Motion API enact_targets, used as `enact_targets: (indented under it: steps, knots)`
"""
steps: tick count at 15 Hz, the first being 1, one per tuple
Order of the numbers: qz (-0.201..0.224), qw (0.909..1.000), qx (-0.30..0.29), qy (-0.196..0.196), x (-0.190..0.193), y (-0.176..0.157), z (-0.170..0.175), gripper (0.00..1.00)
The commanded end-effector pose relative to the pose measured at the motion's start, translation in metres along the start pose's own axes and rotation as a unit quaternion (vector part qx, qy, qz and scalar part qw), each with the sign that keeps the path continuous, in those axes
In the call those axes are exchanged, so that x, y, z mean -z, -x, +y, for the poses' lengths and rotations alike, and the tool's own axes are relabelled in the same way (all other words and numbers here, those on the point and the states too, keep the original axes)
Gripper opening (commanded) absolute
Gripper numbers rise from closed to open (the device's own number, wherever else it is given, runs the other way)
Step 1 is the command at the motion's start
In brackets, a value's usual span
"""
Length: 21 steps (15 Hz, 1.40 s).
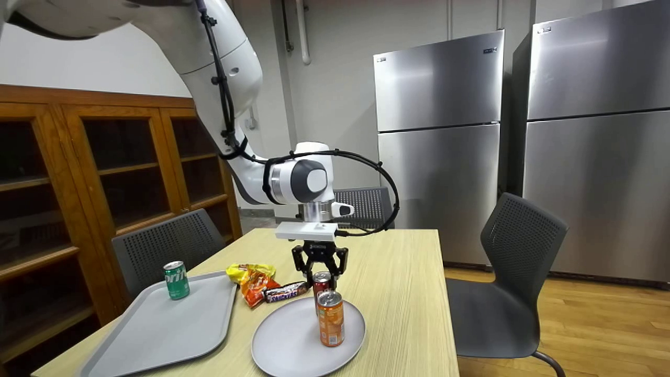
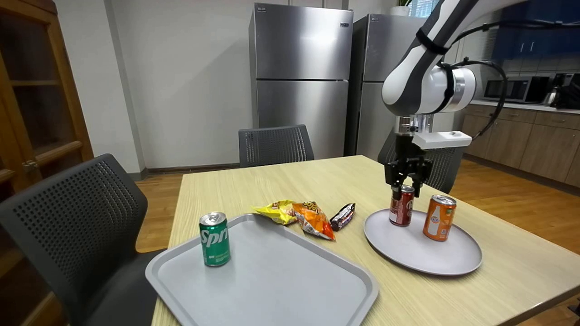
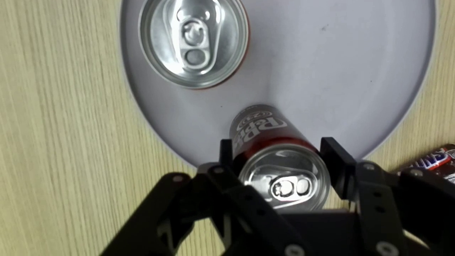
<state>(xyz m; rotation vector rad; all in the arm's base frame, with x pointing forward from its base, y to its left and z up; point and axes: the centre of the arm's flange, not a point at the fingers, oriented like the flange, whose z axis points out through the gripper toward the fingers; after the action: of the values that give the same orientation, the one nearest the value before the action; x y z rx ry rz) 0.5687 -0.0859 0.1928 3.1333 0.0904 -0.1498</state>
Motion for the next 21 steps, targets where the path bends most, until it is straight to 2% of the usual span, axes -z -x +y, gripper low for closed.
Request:
enact_targets:
  steps: [1,8,21]
  knots:
    - [0.017,0.9998,0.002,0.008,0.021,-0.004,-0.010,0.38]
    - [0.048,0.9984,0.028,0.012,0.052,-0.008,-0.045,0.38]
    - [0.081,0.9887,0.125,0.016,0.091,-0.013,-0.158,0.38]
